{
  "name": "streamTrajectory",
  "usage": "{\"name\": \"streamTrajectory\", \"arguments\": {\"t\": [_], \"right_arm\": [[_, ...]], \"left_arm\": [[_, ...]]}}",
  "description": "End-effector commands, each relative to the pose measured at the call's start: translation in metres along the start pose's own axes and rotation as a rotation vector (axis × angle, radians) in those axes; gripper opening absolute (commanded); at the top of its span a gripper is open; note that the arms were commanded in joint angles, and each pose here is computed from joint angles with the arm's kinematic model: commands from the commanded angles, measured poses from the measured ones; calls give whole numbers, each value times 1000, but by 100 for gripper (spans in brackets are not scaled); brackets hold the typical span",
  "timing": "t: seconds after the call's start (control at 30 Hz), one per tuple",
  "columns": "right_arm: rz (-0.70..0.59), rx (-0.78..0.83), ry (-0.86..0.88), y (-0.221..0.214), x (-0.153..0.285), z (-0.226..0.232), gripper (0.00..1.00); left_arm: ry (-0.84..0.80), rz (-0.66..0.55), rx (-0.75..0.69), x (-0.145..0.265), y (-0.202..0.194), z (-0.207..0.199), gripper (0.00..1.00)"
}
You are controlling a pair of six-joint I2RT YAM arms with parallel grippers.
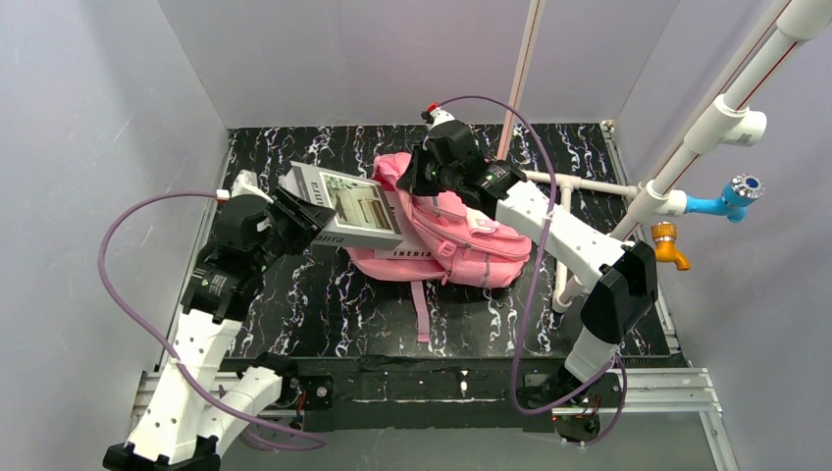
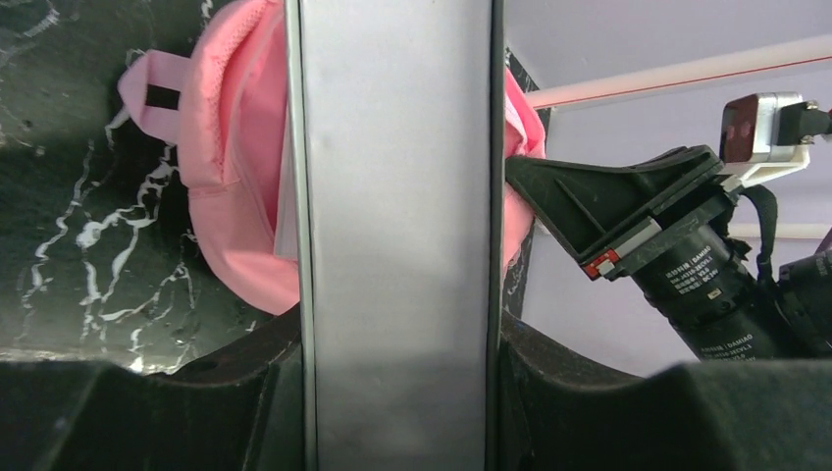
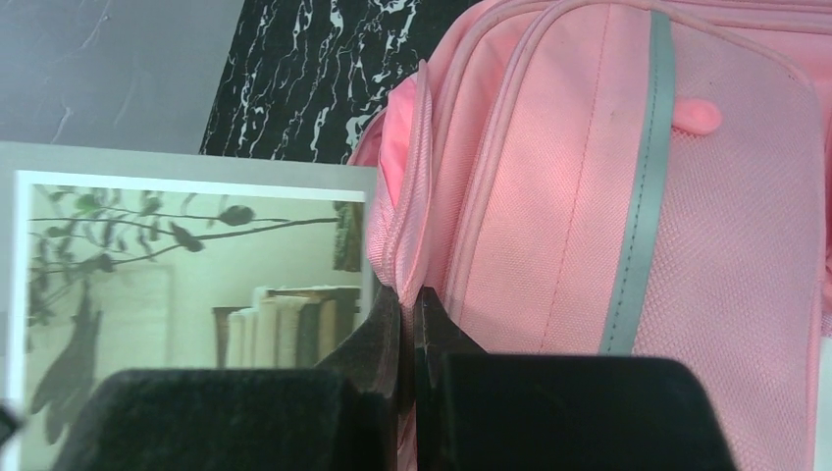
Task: Pack the student bag
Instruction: Place the book in the student bag.
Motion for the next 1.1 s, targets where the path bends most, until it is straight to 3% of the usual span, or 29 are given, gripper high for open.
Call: {"name": "streamTrajectory", "arguments": {"t": [0.0,0.1,0.53,0.7,1.07], "right_arm": [[-260,-24,257,74,46,62,1],[-241,-21,285,71,49,66,1],[-119,-55,451,60,54,94,1],[-102,-75,493,58,53,100,1],[-95,-70,486,53,46,101,1]], "left_arm": [[-122,7,81,-22,0,-18,0],[-171,63,131,-44,-8,-24,0],[-202,124,219,-125,-41,-5,0],[-243,131,211,-147,-57,-16,0],[-326,328,251,-174,-121,-50,0]]}}
Point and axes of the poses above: each gripper's point midway between its finger pads, its own x axis back along the fingers, its own z axis along the line the jaws close on, y = z × x, the point moved 4 cm from there along x, back along the fingers, and after that the axes turned 12 degrees about -x, right-handed, at the moved point
